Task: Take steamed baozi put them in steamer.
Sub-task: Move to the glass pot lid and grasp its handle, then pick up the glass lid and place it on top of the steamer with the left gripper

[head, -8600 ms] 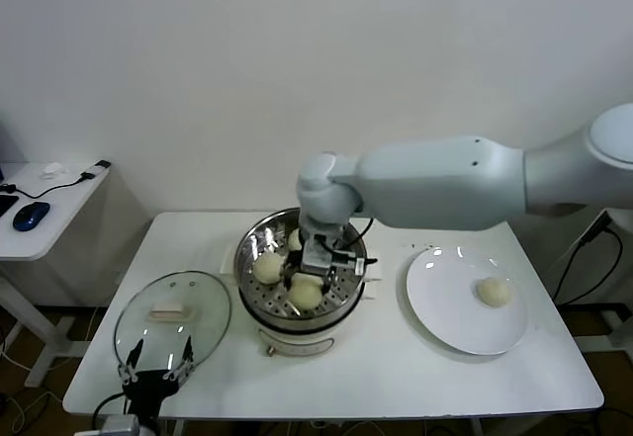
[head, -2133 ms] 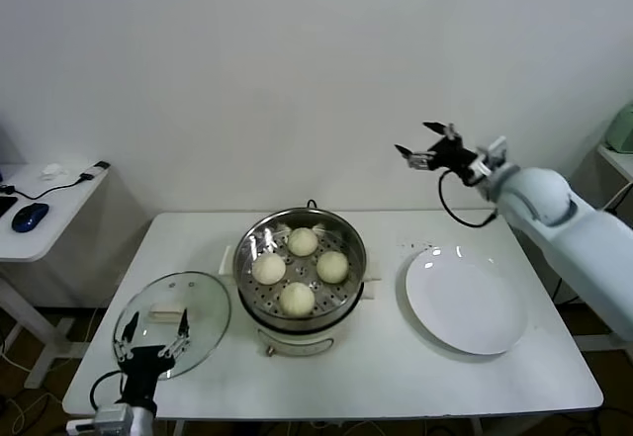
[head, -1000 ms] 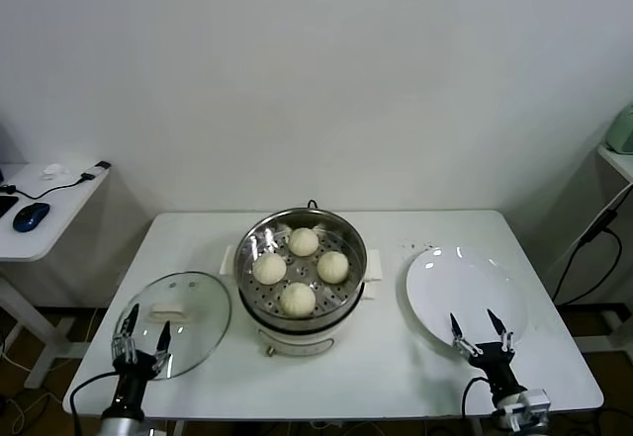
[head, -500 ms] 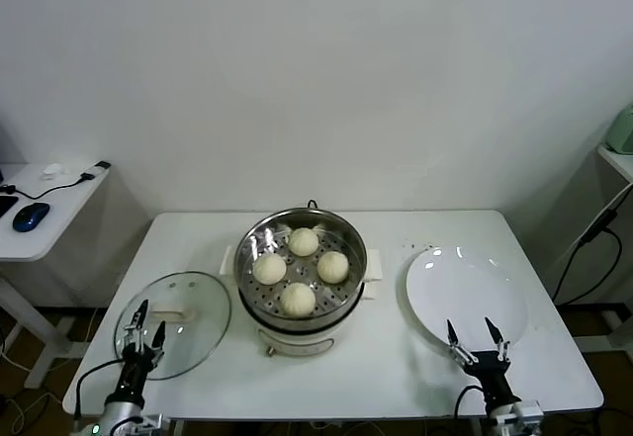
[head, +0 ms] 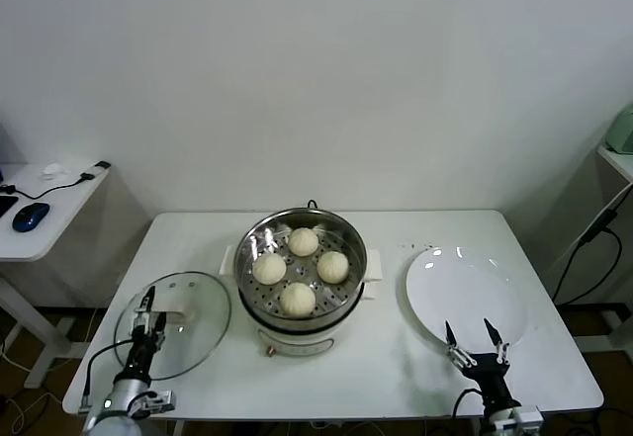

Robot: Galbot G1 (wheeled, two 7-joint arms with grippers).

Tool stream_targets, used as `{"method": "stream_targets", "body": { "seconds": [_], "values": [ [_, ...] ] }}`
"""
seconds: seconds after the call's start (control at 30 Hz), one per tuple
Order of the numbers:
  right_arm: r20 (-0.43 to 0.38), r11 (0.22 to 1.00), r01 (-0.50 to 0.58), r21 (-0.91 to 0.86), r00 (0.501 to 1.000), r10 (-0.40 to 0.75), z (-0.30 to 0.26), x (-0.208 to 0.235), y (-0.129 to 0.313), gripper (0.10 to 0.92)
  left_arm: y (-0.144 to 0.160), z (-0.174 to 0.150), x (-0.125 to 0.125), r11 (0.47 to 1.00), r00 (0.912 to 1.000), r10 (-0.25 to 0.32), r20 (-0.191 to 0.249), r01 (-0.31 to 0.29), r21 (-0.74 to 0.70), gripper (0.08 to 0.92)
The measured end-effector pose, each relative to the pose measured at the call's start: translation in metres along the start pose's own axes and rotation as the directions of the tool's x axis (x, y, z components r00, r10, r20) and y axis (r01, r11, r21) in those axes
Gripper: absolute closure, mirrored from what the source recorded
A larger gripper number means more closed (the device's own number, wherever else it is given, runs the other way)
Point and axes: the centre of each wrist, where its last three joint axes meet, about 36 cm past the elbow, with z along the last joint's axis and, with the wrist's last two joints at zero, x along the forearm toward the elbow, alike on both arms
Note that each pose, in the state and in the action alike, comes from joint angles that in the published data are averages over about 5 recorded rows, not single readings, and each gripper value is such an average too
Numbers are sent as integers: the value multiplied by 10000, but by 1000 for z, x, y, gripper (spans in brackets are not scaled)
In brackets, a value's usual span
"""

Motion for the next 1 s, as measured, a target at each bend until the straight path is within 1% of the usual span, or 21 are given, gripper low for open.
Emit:
{"method": "stream_targets", "body": {
  "seconds": [0.4,0.7,0.8,1.0],
  "values": [
    [90,9999,140,17,9999,-141,-2,-3,7,200,-11,2,-6,9994,9996,273,-89,-275,-230,570],
    [162,9997,229,47,9996,-229,-4,-6,9,200,-14,4,-11,9993,9996,221,-151,-226,-290,828],
    [183,9996,259,65,9995,-260,-6,-6,10,200,-12,4,-11,9994,9996,187,-198,-192,-276,873],
    [211,9995,293,131,9993,-295,-10,-6,9,200,6,6,-11,9998,9994,-36,-349,29,-209,875]
  ]
}}
